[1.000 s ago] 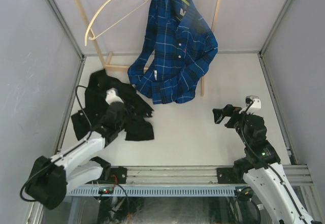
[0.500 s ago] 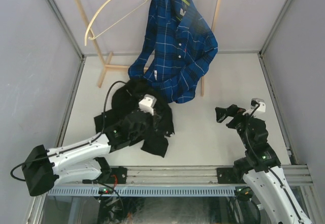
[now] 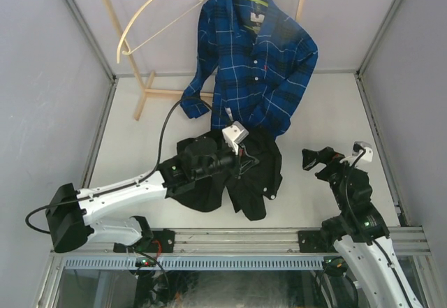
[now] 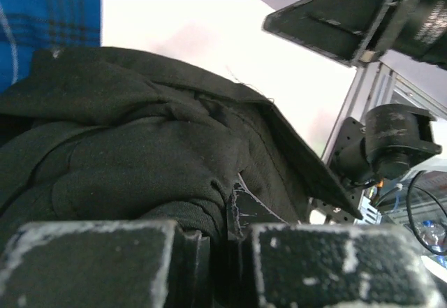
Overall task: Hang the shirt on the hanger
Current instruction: Adjust the shirt at the center of the board.
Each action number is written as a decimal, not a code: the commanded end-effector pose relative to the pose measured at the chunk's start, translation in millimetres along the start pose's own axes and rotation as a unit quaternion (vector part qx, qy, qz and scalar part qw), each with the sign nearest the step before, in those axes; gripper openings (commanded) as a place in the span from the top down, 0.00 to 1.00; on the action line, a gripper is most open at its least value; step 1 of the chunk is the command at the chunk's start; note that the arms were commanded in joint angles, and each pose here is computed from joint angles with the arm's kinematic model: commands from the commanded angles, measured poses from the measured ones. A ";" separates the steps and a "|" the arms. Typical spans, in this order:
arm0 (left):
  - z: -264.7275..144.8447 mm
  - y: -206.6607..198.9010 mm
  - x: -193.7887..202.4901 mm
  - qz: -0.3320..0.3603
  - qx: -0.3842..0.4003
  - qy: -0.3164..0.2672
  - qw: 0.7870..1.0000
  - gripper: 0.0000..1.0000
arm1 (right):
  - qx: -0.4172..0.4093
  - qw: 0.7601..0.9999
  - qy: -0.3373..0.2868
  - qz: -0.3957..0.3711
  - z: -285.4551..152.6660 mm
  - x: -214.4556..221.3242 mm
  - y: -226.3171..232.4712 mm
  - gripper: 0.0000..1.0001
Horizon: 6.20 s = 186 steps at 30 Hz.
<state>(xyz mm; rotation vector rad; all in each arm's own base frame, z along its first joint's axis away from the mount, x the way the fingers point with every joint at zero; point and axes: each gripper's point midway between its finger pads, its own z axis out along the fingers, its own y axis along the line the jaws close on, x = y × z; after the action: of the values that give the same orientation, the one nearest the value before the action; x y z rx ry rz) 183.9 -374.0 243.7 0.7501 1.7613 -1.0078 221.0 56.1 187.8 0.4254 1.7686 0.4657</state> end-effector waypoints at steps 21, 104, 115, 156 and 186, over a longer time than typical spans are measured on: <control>-179.0 205.8 80.2 -0.164 -0.441 -0.074 0.879 0.03 | -0.058 0.996 0.074 -0.009 23.3 36.0 21.4 0.04; -116.4 186.5 89.0 0.101 -0.496 0.234 0.830 0.68 | -0.056 0.994 0.095 -0.003 28.4 55.1 20.3 0.04; -147.5 188.5 14.6 0.172 -0.555 0.205 0.787 1.00 | -0.057 0.995 0.087 -0.001 30.3 51.0 21.9 0.03; -117.1 59.1 -111.5 0.216 -0.175 -0.041 0.960 1.00 | -0.467 0.826 0.100 -0.299 19.4 76.1 208.8 0.25; -143.6 89.4 -122.8 0.193 -0.250 -0.063 0.947 1.00 | -0.382 0.879 0.115 -0.262 56.1 74.9 209.2 1.00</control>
<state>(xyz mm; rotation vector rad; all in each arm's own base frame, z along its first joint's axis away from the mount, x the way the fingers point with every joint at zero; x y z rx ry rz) 235.2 -216.9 351.9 0.7326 1.5970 -0.3201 255.2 287.0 174.5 -0.8282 1.7482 0.8714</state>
